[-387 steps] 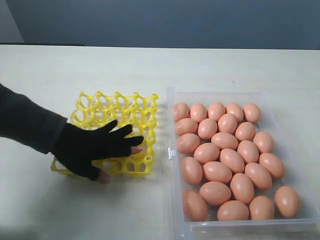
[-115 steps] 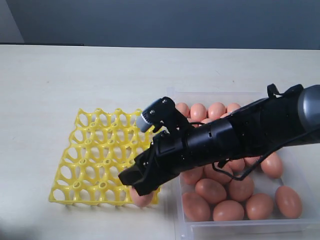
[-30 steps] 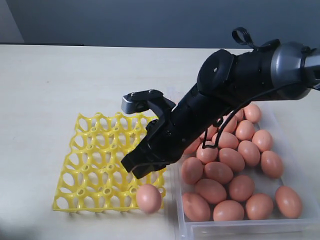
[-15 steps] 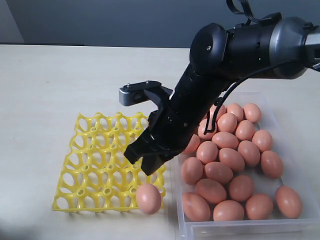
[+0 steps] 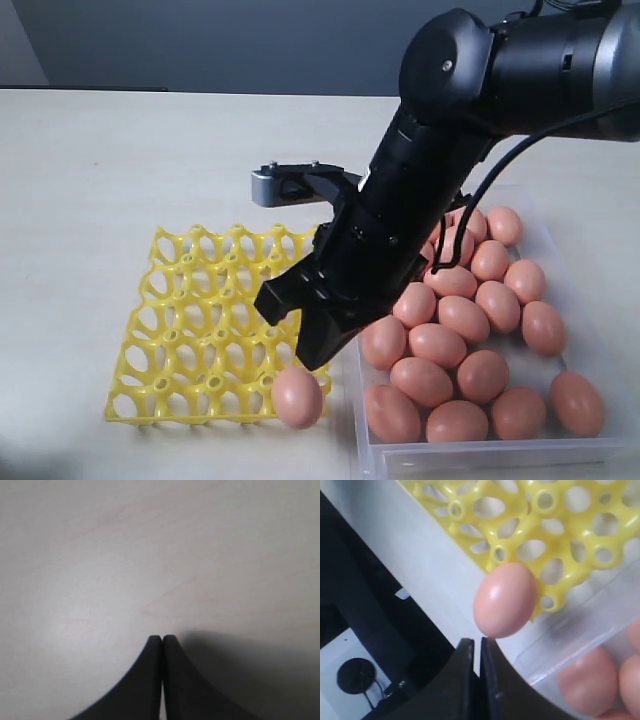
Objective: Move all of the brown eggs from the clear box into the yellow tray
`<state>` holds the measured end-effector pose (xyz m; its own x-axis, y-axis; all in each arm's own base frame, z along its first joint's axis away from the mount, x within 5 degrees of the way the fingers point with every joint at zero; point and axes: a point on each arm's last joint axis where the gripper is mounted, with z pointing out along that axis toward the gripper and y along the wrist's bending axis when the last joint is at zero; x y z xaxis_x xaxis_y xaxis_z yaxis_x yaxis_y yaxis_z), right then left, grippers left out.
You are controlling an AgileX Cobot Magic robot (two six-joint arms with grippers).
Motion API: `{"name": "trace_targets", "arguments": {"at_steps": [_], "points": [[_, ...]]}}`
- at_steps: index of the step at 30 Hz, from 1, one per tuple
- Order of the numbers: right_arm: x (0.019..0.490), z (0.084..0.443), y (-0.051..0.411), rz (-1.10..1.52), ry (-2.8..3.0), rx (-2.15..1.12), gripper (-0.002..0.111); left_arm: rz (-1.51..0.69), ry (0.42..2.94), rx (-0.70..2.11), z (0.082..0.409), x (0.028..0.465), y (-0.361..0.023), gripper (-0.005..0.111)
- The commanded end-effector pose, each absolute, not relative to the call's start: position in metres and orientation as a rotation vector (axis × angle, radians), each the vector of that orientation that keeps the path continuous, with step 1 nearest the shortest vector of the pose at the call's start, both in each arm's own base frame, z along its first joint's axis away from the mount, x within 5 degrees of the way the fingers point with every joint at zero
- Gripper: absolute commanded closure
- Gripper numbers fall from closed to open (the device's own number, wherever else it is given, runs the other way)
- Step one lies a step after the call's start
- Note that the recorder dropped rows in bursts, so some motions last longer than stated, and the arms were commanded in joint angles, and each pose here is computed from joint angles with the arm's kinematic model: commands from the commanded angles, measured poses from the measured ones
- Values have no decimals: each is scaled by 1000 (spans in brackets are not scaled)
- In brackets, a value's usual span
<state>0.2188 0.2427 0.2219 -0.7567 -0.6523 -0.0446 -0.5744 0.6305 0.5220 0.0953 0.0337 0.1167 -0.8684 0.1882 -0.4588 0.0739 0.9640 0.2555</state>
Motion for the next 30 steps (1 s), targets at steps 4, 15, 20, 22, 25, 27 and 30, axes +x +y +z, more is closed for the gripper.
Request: {"name": "trace_targets", "arguments": {"at_steps": [4, 15, 20, 22, 25, 27, 30], "points": [[219, 224, 244, -815, -2677, 1023, 67, 313, 2606, 176, 117, 96, 34, 106], [224, 205, 255, -877, -2664, 836, 54, 313, 2606, 176, 117, 96, 34, 106], [225, 199, 258, -898, -2641, 793, 39, 313, 2606, 176, 117, 96, 34, 106], [225, 199, 259, -901, -2640, 791, 38, 313, 2606, 176, 117, 96, 34, 106], [225, 200, 260, -923, -2637, 774, 38, 313, 2606, 176, 117, 96, 34, 106], [225, 200, 261, -934, -2638, 766, 38, 313, 2606, 176, 117, 96, 34, 106], [225, 200, 261, -934, -2638, 766, 38, 313, 2606, 176, 117, 96, 34, 106]]}}
